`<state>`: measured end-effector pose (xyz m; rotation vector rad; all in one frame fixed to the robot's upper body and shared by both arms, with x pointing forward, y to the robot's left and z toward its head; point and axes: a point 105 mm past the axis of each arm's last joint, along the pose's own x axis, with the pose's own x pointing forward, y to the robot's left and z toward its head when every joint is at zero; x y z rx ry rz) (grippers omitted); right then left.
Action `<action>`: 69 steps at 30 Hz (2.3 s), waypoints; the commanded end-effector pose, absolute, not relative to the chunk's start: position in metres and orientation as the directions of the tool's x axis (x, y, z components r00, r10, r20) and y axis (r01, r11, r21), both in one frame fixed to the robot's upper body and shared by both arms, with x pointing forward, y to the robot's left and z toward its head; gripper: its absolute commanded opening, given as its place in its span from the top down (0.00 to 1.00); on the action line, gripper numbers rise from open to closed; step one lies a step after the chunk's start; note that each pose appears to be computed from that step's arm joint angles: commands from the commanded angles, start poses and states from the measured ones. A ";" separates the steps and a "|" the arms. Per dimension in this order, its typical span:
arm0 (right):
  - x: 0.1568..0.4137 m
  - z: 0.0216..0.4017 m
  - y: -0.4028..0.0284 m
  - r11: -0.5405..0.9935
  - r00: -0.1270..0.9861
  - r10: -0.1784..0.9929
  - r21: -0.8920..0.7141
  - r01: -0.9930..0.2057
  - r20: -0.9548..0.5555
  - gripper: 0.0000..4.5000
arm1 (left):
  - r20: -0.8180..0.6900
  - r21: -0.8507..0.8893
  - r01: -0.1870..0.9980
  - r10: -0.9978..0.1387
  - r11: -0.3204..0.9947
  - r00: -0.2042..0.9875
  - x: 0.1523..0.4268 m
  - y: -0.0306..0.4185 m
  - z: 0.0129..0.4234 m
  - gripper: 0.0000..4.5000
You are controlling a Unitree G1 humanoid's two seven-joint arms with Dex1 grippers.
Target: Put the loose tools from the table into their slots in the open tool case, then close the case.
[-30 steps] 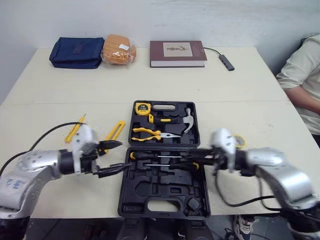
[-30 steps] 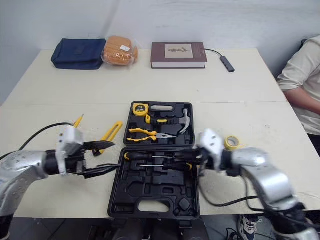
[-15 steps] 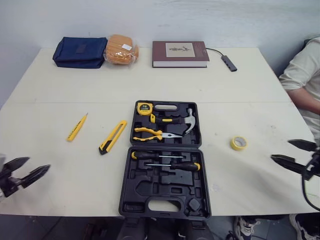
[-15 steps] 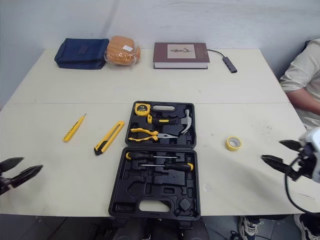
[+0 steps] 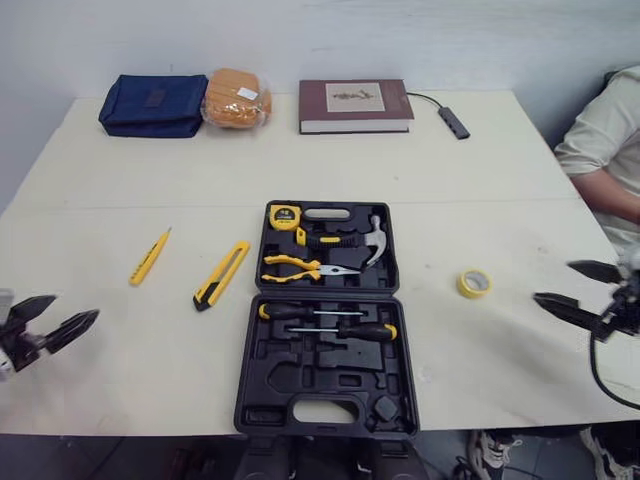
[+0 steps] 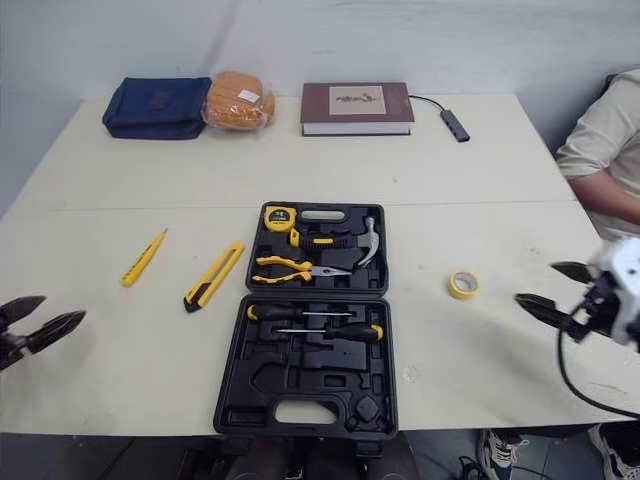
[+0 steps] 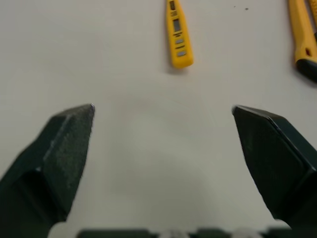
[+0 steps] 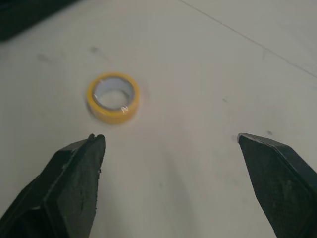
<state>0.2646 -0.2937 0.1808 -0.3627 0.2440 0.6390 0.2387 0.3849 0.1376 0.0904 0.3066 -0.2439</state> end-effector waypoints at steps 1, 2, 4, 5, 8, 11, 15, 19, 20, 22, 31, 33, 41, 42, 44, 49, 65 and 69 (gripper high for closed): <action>0.264 0.198 -0.242 0.636 0.689 0.665 -0.265 -0.725 -0.288 0.01 | -0.278 0.014 0.257 -0.243 0.966 0.929 0.253 0.374 0.145 0.00; 0.264 0.203 -0.220 0.588 0.641 0.719 -0.259 -0.767 -0.267 0.01 | -0.276 -0.001 0.256 -0.247 0.967 0.929 0.259 0.370 0.144 0.00; 0.261 0.211 -0.190 0.514 0.564 0.792 -0.246 -0.822 -0.233 0.01 | -0.282 -0.022 0.249 -0.245 0.968 0.928 0.268 0.366 0.143 0.00; 0.260 0.214 -0.179 0.487 0.536 0.814 -0.242 -0.839 -0.222 0.01 | -0.287 -0.031 0.245 -0.243 0.969 0.927 0.272 0.365 0.142 0.00; 0.252 0.232 -0.132 0.333 0.383 0.906 -0.255 -0.908 -0.180 0.01 | -0.316 -0.053 0.228 -0.233 0.972 0.920 0.287 0.363 0.135 0.00; 0.248 0.240 -0.105 0.232 0.287 0.942 -0.280 -0.932 -0.174 0.01 | -0.344 -0.050 0.208 -0.213 0.977 0.915 0.299 0.364 0.130 0.00; 0.254 0.247 -0.083 0.169 0.223 0.963 -0.304 -0.937 -0.150 0.01 | -0.364 -0.010 0.246 -0.233 0.969 0.902 0.314 0.356 0.124 0.00; 0.264 0.244 -0.074 0.163 0.218 0.966 -0.326 -0.931 -0.139 0.01 | -0.362 -0.001 0.235 -0.220 0.972 0.906 0.325 0.354 0.124 0.00; 0.264 0.247 -0.069 0.155 0.203 0.972 -0.324 -0.933 -0.120 0.01 | -0.363 -0.004 0.234 -0.219 0.972 0.906 0.327 0.353 0.124 0.00; 0.263 0.252 -0.063 0.140 0.181 0.979 -0.324 -0.935 -0.097 0.01 | -0.384 0.002 0.247 -0.227 0.969 0.895 0.329 0.351 0.119 0.00; 0.262 0.248 -0.055 0.119 0.160 0.982 -0.328 -0.937 -0.101 0.00 | -0.401 0.011 0.271 -0.244 0.963 0.883 0.337 0.340 0.102 0.06; 0.263 0.247 -0.055 0.124 0.166 0.981 -0.328 -0.936 -0.103 0.00 | -0.413 0.005 0.279 -0.252 0.960 0.875 0.336 0.337 0.099 0.16; 0.261 0.246 -0.057 0.133 0.177 0.978 -0.332 -0.934 -0.108 0.00 | -0.370 0.108 0.337 -0.276 0.935 0.887 0.335 0.332 0.124 0.91; 0.260 0.247 -0.058 0.136 0.181 0.978 -0.332 -0.933 -0.108 0.00 | -0.353 0.160 0.378 -0.305 0.912 0.885 0.331 0.326 0.137 0.92; 0.259 0.247 -0.061 0.142 0.188 0.976 -0.330 -0.933 -0.112 0.00 | -0.326 0.229 0.447 -0.365 0.865 0.872 0.323 0.311 0.157 0.92; 0.254 0.239 -0.075 0.149 0.205 0.966 -0.308 -0.940 -0.157 0.00 | -0.338 0.366 0.664 -0.571 0.652 0.748 0.294 0.255 0.189 0.92; 0.213 0.187 -0.115 0.143 0.178 0.903 -0.117 -0.983 -0.391 0.00 | -0.627 0.280 0.960 -0.760 -0.014 0.172 0.237 0.131 0.148 0.92; 0.210 0.177 -0.117 0.148 0.180 0.888 -0.107 -0.983 -0.423 0.00 | -0.653 0.296 0.954 -0.738 -0.041 0.170 0.237 0.128 0.140 0.92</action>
